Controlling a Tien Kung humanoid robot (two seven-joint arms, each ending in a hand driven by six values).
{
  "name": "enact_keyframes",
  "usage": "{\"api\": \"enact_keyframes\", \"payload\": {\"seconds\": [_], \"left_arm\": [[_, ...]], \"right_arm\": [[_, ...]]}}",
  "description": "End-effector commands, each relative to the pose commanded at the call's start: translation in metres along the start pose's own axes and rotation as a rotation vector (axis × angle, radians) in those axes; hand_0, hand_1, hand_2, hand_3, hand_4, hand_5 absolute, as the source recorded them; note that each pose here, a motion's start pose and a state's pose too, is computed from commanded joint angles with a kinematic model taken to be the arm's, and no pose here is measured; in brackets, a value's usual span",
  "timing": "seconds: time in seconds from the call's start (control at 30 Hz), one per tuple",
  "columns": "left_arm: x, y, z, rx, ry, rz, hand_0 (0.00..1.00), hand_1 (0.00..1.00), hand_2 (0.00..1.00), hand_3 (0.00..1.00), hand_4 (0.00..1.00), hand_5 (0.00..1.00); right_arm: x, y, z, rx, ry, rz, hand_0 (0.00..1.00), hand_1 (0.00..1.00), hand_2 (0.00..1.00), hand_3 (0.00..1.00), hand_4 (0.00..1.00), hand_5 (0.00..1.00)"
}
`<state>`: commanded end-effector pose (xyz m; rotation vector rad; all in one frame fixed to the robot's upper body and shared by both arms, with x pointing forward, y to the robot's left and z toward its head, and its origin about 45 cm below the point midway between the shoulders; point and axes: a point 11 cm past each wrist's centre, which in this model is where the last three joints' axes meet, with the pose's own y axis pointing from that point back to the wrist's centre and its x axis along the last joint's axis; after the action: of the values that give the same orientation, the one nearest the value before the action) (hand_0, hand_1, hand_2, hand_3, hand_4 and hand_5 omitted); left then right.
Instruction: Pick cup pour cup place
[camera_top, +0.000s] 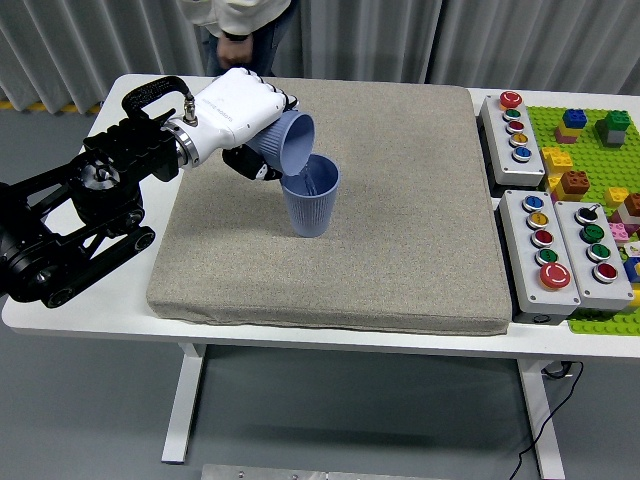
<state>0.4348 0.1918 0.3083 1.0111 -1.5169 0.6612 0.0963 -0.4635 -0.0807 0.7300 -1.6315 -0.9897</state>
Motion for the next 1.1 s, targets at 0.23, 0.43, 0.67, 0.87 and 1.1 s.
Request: {"api": "enact_keyframes", "payload": {"seconds": [0.23, 0.43, 0.67, 0.87, 1.1], "left_arm": [[0.003, 0.0, -0.001, 0.001, -0.013, 0.001, 0.587, 0.482, 0.511, 0.525, 0.858, 0.207], [0.005, -0.001, -0.001, 0.001, -0.026, 0.002, 0.587, 0.482, 0.511, 0.525, 0.857, 0.206], [0.006, -0.002, 0.004, -0.016, -0.053, -0.006, 0.588, 0.482, 0.511, 0.525, 0.857, 0.207], [0.009, -0.003, 0.003, -0.018, -0.071, -0.004, 0.587, 0.481, 0.511, 0.525, 0.858, 0.21], [0.016, -0.003, 0.001, -0.015, -0.069, 0.013, 0.587, 0.482, 0.511, 0.524, 0.859, 0.211]], "right_arm": [[0.0, 0.0, 0.0, -0.001, 0.001, 0.0, 0.64, 0.604, 0.51, 0.589, 0.002, 0.002], [0.0, 0.0, 0.0, 0.0, -0.001, 0.0, 0.641, 0.604, 0.51, 0.588, 0.002, 0.002], [0.0, 0.0, 0.0, 0.0, 0.001, 0.0, 0.64, 0.604, 0.51, 0.588, 0.002, 0.002], [-0.001, 0.0, -0.001, 0.001, -0.002, -0.001, 0.641, 0.604, 0.51, 0.588, 0.002, 0.002], [-0.001, 0.0, -0.002, 0.003, -0.005, -0.001, 0.64, 0.605, 0.51, 0.588, 0.002, 0.002]]}}
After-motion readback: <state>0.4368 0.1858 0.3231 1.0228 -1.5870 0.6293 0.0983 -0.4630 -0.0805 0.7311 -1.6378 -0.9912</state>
